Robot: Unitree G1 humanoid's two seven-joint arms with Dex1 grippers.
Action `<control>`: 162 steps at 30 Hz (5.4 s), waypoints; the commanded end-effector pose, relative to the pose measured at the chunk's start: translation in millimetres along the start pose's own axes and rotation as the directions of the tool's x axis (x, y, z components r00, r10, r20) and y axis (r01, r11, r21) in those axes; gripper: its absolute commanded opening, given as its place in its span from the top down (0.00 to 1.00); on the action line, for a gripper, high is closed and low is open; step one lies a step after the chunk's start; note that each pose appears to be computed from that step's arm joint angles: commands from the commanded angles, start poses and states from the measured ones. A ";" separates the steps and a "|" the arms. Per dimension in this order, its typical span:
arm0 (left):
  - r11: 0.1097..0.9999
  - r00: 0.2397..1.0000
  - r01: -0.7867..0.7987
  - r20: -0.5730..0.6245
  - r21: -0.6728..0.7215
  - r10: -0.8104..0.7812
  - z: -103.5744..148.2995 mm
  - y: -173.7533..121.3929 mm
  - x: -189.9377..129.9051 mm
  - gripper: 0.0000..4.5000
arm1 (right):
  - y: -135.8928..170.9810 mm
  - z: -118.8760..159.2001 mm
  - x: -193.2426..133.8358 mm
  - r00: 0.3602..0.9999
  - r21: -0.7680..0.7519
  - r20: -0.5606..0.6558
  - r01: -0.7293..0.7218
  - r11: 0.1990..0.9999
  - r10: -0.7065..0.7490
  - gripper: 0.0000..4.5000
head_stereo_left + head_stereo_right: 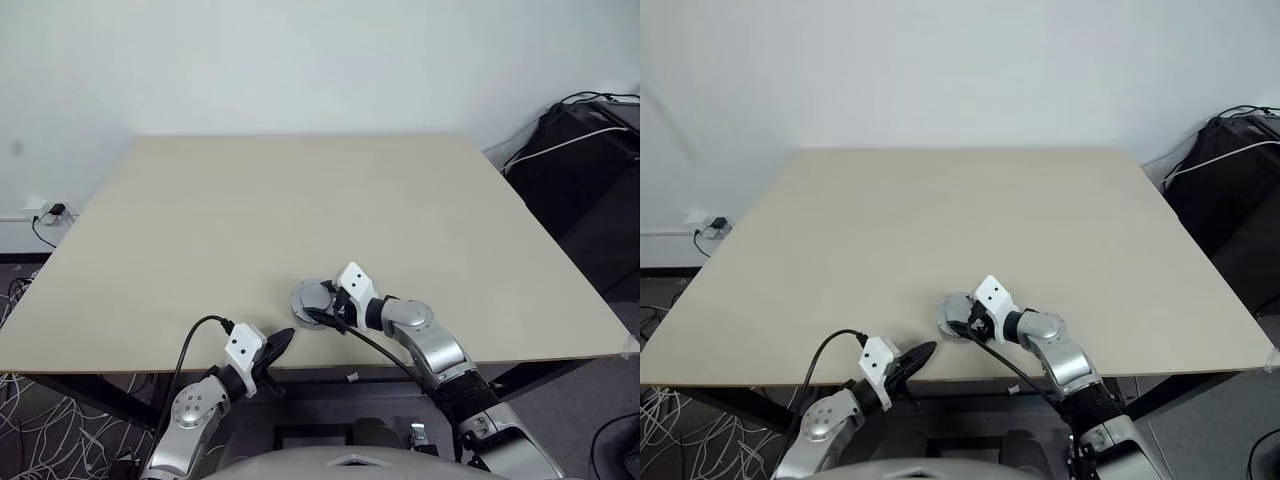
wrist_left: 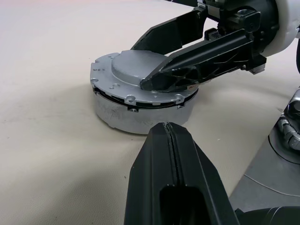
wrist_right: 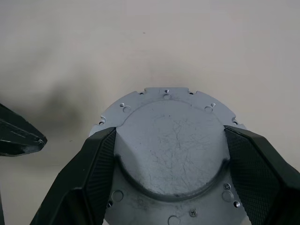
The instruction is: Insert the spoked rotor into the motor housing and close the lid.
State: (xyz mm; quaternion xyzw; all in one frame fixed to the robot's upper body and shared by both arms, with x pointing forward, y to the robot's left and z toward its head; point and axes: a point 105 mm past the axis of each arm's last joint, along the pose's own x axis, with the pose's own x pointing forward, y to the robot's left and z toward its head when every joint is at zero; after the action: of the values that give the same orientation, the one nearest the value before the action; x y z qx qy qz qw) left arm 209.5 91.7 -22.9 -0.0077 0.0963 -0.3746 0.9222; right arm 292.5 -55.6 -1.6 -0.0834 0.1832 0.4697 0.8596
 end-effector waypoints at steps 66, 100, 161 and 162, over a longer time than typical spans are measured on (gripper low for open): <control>0.811 0.980 -0.147 0.031 -0.566 0.199 58.4 81.4 31.0 1.00 | -7.1 -15.7 -1.9 0.983 -0.081 -0.181 -0.007 0.997 -0.008 0.29; 0.801 0.955 -0.114 -0.288 -0.588 -0.076 27.0 63.3 67.1 1.00 | -3.2 -11.1 -0.8 0.988 -0.083 -0.155 0.007 0.997 -0.019 0.29; 0.776 0.931 -0.064 -0.317 -0.628 -0.180 13.0 38.0 68.2 1.00 | -3.6 -19.6 -49.7 0.966 0.837 -0.048 0.178 0.517 -0.255 0.00; 0.775 0.931 -0.064 -0.317 -0.628 -0.180 12.9 38.0 67.8 1.00 | -3.0 -20.2 -47.9 0.968 0.846 -0.049 0.172 0.504 -0.248 0.00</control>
State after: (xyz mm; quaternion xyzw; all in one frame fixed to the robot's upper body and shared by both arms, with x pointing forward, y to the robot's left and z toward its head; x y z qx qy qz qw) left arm 297.6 76.8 -11.3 -0.2560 0.3494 -0.3428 0.8336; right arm 260.5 -103.7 -10.0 0.3260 0.3553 0.2107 0.8504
